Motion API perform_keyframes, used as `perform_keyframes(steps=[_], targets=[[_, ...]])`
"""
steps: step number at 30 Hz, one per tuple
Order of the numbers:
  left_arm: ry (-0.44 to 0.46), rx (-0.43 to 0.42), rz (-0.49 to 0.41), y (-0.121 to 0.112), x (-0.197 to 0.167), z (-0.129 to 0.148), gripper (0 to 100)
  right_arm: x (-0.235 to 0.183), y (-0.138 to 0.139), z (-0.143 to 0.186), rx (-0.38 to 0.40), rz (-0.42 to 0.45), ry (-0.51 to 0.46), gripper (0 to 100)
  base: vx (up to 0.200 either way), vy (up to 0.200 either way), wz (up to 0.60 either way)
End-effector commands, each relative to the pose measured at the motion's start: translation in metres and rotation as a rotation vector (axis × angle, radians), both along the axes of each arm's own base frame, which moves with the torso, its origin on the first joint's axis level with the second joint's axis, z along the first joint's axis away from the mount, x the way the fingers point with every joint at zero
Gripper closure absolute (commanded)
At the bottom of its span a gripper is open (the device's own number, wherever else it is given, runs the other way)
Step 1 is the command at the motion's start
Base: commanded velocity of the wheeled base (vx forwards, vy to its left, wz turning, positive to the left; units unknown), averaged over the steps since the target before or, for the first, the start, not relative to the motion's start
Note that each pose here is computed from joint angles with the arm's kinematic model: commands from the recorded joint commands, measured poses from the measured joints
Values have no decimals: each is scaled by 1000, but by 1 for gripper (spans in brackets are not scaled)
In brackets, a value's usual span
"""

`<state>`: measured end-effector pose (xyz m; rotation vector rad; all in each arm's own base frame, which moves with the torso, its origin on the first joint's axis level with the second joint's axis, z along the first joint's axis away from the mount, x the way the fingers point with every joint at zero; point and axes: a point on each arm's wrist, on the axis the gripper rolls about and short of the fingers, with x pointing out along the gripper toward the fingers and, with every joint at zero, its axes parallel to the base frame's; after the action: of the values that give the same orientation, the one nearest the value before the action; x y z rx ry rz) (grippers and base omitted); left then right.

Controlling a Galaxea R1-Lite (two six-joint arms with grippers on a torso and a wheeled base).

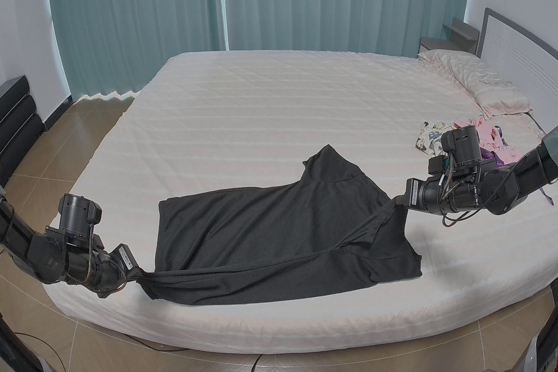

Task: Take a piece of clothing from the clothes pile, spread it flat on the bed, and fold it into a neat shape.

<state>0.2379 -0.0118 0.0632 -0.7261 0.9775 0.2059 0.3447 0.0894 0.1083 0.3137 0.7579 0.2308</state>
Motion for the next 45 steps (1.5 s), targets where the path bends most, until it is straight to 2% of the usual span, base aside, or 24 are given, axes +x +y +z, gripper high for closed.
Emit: perform_keyframes(steps=[1, 10, 23, 36, 45], targets=[[-34, 1, -17, 0, -12, 18, 100, 2, -1, 2, 7, -4, -22, 100, 0, 0, 0], [9, -4, -36, -1, -12, 16, 100, 3, -2, 3, 8, -6, -28, 100, 0, 0, 0], [66, -9, 17, 11, 43, -13, 100, 12, 1, 3, 15, -5, -40, 100, 0, 0, 0], [29, -8, 19, 11, 78, -30, 100, 25, 5, -12, 13, -7, -27, 100, 0, 0, 0], [52, 9, 21, 10, 95, -47, 100, 31, 9, -26, 22, -23, -1, 100, 0, 0, 0]])
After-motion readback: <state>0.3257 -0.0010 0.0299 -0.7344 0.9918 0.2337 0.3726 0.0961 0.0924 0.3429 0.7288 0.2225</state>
